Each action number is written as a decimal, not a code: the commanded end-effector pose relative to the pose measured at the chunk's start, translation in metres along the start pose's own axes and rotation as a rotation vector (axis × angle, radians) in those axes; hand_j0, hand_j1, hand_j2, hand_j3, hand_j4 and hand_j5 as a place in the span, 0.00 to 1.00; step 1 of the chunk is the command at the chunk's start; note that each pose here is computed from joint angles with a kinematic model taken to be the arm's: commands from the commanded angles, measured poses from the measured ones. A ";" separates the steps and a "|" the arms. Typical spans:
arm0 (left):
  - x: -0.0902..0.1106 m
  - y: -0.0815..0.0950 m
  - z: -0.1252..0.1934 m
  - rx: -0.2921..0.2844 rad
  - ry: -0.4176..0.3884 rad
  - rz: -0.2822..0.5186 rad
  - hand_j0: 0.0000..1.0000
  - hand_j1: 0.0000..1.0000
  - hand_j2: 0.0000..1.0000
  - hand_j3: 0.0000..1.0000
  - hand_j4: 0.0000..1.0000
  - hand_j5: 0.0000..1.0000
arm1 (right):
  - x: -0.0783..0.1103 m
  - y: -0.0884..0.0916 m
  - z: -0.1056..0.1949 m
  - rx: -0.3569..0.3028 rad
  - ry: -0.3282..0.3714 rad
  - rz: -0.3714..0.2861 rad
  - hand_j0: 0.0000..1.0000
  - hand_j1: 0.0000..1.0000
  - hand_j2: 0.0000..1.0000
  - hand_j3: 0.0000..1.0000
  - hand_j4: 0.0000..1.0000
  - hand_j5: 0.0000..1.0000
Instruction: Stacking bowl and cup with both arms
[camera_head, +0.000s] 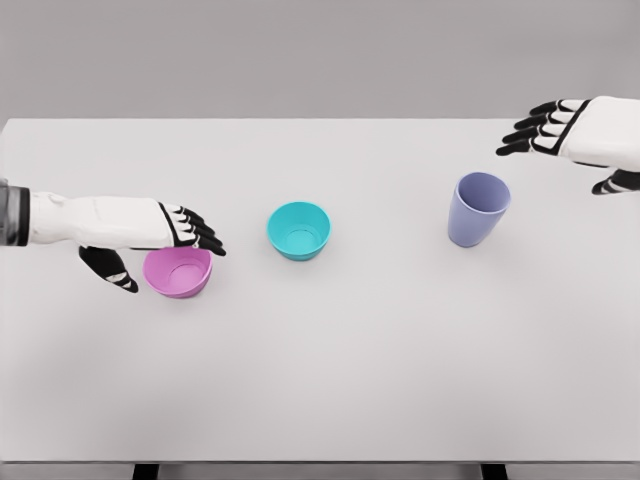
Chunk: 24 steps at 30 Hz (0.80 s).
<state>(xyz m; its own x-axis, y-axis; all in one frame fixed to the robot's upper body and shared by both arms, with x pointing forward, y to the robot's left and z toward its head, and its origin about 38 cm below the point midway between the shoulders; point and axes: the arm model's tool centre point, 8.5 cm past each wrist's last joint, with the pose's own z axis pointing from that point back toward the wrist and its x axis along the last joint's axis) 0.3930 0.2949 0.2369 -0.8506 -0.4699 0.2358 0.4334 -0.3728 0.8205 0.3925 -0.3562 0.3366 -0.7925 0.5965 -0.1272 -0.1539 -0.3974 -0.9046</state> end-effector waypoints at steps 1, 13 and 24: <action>-0.003 -0.001 -0.002 -0.009 0.032 0.010 1.00 1.00 1.00 1.00 1.00 1.00 | 0.000 0.000 -0.007 -0.020 -0.011 -0.015 1.00 1.00 1.00 1.00 1.00 1.00; -0.007 -0.004 -0.015 -0.026 0.073 0.017 1.00 1.00 1.00 1.00 1.00 1.00 | 0.000 0.005 -0.022 -0.048 -0.031 -0.050 1.00 1.00 1.00 1.00 1.00 1.00; -0.009 -0.010 -0.026 -0.053 0.093 0.010 1.00 1.00 1.00 1.00 1.00 1.00 | -0.001 0.005 -0.020 -0.047 -0.027 -0.048 1.00 1.00 1.00 1.00 1.00 1.00</action>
<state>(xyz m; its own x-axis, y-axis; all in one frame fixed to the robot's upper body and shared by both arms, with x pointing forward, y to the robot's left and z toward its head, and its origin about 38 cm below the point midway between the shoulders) 0.4039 0.2831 0.2153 -0.8193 -0.5405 0.1915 0.4542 -0.4078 0.7921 0.4042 -0.3436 0.3240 -0.8025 0.5918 -0.0761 -0.1621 -0.3391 -0.9267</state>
